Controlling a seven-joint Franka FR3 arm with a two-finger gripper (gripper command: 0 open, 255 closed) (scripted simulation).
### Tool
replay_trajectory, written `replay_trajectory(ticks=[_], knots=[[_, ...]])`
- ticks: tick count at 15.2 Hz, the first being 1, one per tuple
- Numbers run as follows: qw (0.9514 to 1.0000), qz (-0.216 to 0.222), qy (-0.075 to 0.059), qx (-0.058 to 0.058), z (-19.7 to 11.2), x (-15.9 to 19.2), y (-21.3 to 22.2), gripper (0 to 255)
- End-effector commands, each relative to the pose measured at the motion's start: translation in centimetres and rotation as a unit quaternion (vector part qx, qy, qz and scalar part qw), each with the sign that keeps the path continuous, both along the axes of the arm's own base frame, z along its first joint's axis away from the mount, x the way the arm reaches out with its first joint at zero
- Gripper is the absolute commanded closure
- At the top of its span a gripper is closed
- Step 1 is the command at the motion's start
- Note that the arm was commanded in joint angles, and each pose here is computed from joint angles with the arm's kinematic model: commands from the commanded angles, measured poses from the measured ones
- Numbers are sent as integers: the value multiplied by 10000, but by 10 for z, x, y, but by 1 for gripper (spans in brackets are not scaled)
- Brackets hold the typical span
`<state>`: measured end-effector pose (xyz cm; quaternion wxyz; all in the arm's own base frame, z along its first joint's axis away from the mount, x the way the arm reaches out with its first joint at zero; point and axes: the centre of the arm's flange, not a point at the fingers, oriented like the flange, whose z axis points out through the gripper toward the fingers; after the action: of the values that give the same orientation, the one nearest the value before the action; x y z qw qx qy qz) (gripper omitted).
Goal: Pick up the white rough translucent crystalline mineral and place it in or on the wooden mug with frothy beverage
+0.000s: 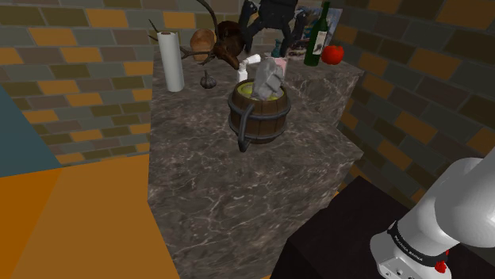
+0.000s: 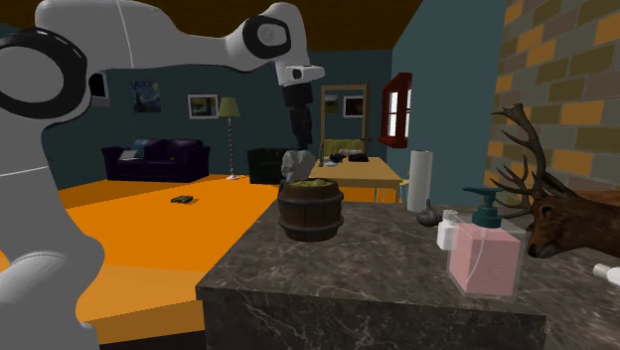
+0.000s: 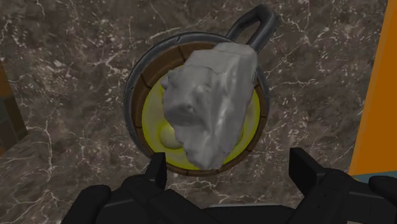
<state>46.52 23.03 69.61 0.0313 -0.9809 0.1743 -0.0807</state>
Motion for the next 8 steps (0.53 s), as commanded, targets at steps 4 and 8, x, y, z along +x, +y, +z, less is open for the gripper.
replay_trajectory(ticks=[4, 8], knots=[[10000, -1, 3, -2, 32, -7, -1, 0], [10000, -1, 3, -2, 32, -7, -1, 0]])
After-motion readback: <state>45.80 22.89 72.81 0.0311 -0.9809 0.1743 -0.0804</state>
